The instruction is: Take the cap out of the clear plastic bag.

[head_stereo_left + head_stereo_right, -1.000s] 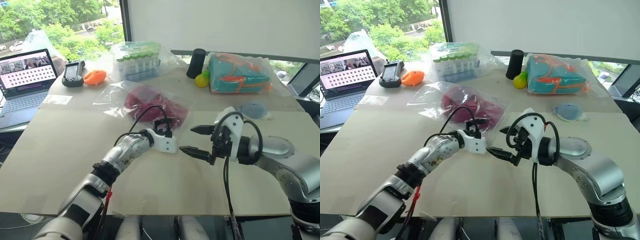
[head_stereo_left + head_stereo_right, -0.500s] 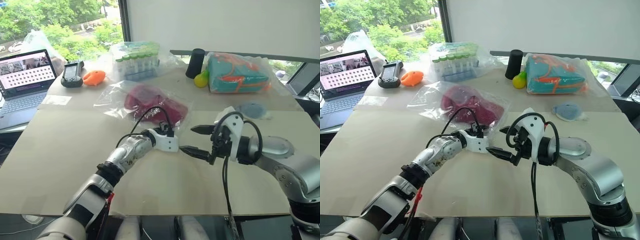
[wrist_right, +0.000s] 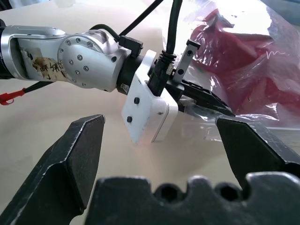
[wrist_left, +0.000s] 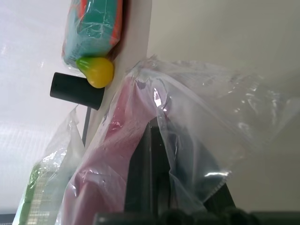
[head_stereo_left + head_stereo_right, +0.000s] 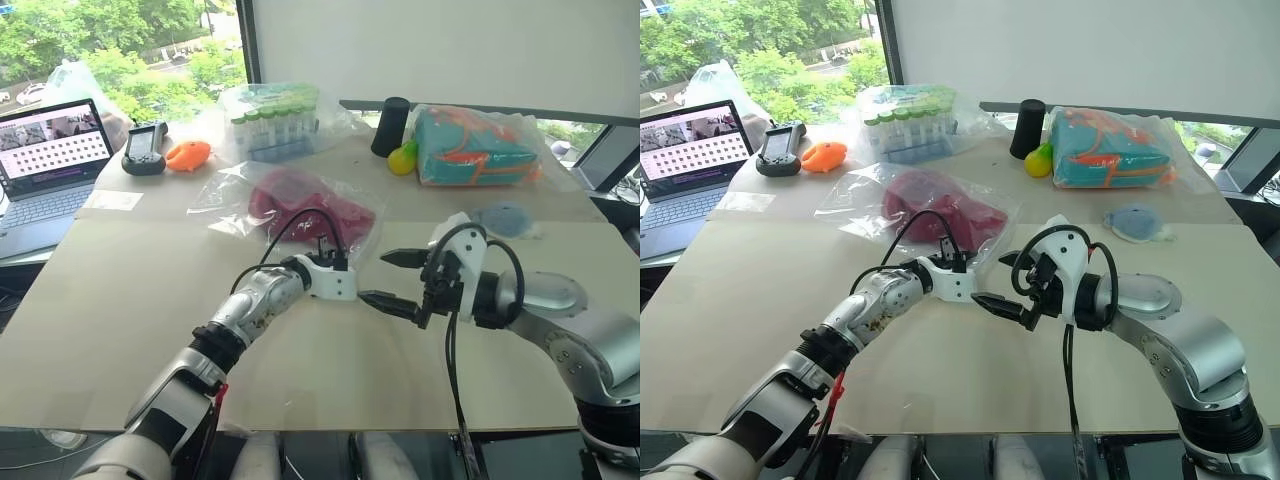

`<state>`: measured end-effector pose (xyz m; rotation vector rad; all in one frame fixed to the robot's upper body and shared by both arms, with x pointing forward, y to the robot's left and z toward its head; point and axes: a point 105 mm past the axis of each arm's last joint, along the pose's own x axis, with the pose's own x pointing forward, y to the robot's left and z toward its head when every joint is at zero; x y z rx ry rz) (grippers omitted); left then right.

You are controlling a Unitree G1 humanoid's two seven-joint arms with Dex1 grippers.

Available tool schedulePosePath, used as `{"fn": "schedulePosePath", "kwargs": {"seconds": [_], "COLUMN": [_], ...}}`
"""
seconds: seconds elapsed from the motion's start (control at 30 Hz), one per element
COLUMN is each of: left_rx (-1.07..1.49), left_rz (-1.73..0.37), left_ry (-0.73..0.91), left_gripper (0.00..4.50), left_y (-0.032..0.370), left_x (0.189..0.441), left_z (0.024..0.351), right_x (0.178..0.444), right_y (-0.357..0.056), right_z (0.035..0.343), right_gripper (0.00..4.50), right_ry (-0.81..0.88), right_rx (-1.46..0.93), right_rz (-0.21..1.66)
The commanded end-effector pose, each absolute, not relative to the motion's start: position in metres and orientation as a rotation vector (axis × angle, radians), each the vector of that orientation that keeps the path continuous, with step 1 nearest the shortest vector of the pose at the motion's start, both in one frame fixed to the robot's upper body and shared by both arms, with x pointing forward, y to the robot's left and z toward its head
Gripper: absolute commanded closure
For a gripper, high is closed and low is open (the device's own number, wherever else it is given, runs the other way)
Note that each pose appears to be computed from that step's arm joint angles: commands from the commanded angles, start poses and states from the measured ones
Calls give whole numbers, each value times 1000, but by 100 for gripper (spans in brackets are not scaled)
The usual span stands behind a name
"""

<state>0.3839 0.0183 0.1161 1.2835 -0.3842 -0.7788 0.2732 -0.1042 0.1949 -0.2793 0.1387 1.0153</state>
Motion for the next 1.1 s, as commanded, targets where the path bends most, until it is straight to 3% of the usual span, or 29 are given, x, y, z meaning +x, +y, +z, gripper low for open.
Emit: {"fn": "schedulePosePath", "kwargs": {"seconds": [0.03,0.4,0.63,0.77,1.0,1.1], "left_rx": [1284,1350,1295,1343,1542,1610], "left_rz": [-827,-859,-922,-913,-847,-853], "left_ry": [-393,-551,-692,-581,-286,-235], "left_gripper": [442,442,442,442,442,442], "left_y": [18,90,164,213,263,271], "left_x": [375,355,322,319,334,335], "left_z": [108,120,144,142,114,101], "right_x": [270,270,273,276,278,279], "right_y": [-102,-101,-101,-97,-93,-92], "right_z": [208,208,207,207,207,207], "right_gripper": [0,0,0,0,0,0], "right_ry": [70,71,74,69,59,55], "right_rx": [-306,-307,-313,-317,-313,-312], "right_rz": [1019,1024,1034,1051,1072,1076]}}
